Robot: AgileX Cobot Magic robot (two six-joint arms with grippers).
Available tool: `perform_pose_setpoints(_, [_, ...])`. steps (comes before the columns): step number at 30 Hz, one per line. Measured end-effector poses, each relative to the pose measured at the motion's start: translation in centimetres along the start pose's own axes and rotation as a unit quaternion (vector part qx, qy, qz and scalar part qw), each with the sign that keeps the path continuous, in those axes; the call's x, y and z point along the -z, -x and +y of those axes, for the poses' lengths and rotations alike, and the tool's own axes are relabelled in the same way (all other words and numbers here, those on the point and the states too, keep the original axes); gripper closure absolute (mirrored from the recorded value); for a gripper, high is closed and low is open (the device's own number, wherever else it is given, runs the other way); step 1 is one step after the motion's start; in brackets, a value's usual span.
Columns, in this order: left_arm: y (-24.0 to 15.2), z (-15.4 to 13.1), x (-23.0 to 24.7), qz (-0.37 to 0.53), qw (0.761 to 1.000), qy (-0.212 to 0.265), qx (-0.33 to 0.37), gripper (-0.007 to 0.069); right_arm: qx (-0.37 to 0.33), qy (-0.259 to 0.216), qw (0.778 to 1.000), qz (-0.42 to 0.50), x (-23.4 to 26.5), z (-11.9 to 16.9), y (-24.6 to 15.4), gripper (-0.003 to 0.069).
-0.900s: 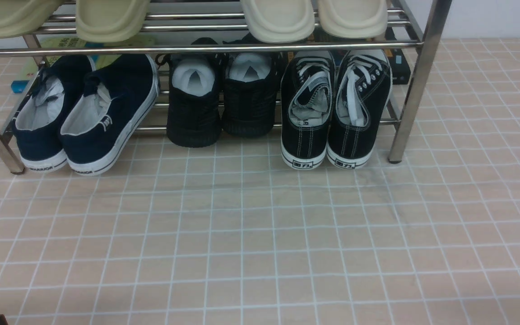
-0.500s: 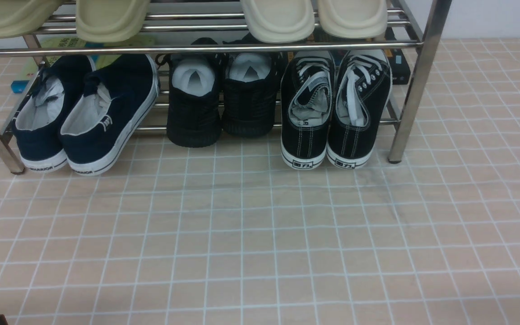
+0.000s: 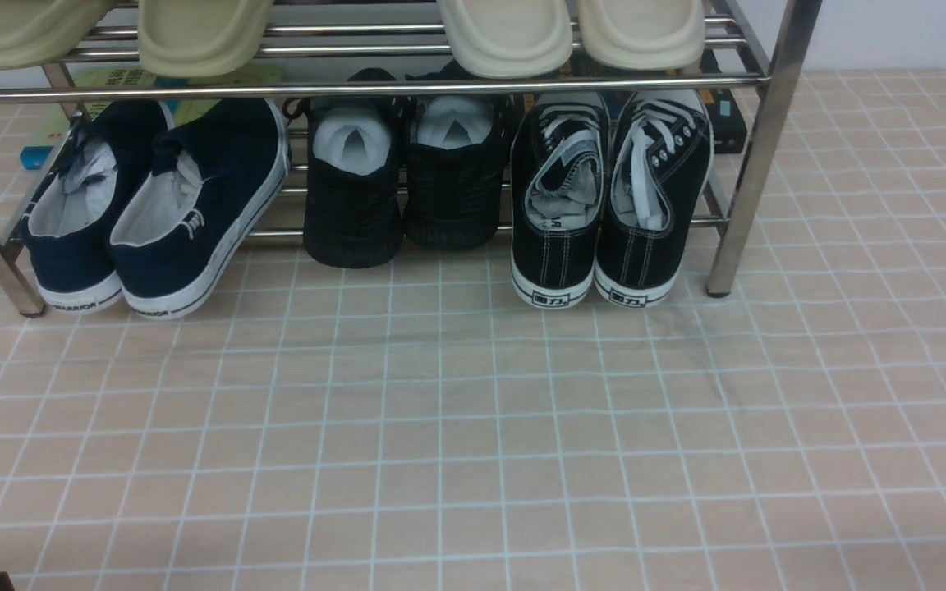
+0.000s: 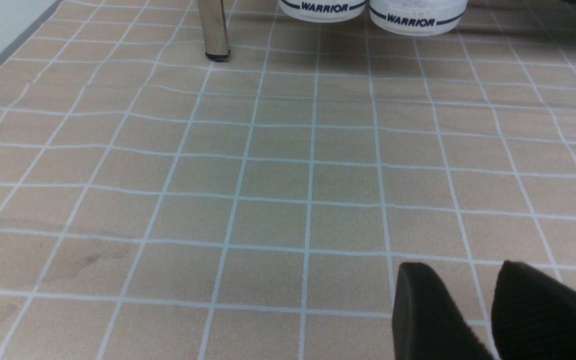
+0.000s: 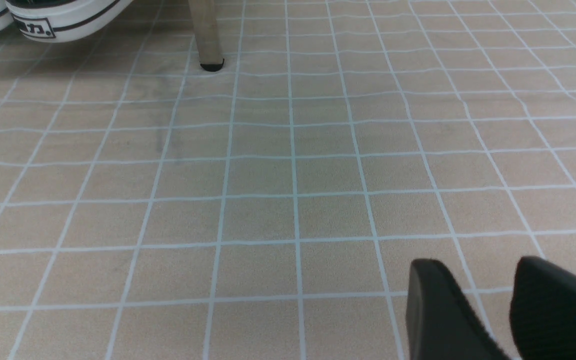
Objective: Take the shoes off the shelf from the light coffee tablecloth by hand.
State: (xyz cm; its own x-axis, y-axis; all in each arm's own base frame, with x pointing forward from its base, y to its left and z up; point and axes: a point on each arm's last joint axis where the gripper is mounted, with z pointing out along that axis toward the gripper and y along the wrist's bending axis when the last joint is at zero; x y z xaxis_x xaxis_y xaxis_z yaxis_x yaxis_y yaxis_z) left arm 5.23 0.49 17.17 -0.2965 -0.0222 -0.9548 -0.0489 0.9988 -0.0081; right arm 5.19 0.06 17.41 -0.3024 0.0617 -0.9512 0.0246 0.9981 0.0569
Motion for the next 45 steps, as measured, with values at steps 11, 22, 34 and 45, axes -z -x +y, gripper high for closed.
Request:
perform_pose_setpoints(11, [0.0,0.0,0.0,0.000,1.000,0.000,0.000,0.0386,-0.005,0.000,1.000,-0.005,0.0,0.0,0.1,0.0419])
perform_pose_setpoints(22, [0.0,0.0,0.0,0.000,1.000,0.000,0.000,0.0386,-0.357,0.088,0.930,0.002,0.0,1.5,0.3,0.0419])
perform_pose_setpoints(34, [0.0,0.0,0.0,0.000,1.000,0.000,0.000,0.0386,-0.246,0.118,0.961,-0.046,2.2,2.1,5.2,0.0547])
perform_pose_setpoints(45, [0.0,0.0,0.0,0.000,1.000,0.000,0.000,0.0386,-0.081,0.052,0.965,0.243,-1.2,2.3,16.2,0.0659])
